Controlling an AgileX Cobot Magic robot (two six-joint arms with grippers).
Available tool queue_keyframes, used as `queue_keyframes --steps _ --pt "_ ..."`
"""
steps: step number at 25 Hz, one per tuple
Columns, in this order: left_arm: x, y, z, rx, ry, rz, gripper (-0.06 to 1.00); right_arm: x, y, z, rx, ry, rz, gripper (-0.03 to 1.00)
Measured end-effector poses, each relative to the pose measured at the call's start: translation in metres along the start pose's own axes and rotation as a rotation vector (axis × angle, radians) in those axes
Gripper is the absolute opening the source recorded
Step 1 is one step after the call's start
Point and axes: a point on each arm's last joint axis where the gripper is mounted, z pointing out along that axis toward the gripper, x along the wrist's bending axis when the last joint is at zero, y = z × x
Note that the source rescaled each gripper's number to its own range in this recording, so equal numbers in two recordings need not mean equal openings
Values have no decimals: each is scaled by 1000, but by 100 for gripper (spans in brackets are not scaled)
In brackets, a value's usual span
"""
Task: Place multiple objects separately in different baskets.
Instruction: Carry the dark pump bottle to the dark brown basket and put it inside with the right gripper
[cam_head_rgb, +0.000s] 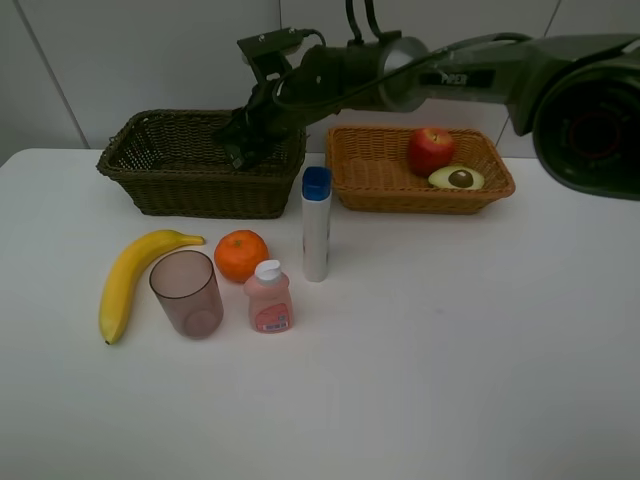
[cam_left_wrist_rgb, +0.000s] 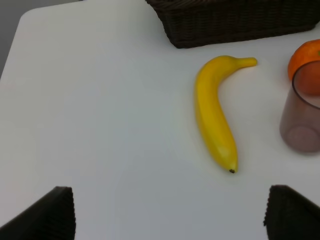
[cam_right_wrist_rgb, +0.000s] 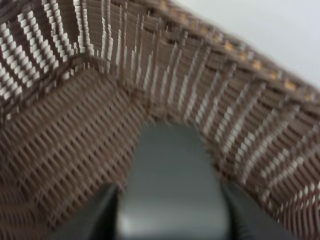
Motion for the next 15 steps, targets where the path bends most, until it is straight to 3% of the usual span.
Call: queue_keyframes --steps 3,5,15 --pt "0 0 0 0 0 0 100 -1 4 -2 -24 -6 0 48" --pt "0 0 0 0 0 0 100 -1 5 -2 -28 -7 1 59" --pt "0 0 0 0 0 0 100 -1 6 -2 -33 -3 19 71"
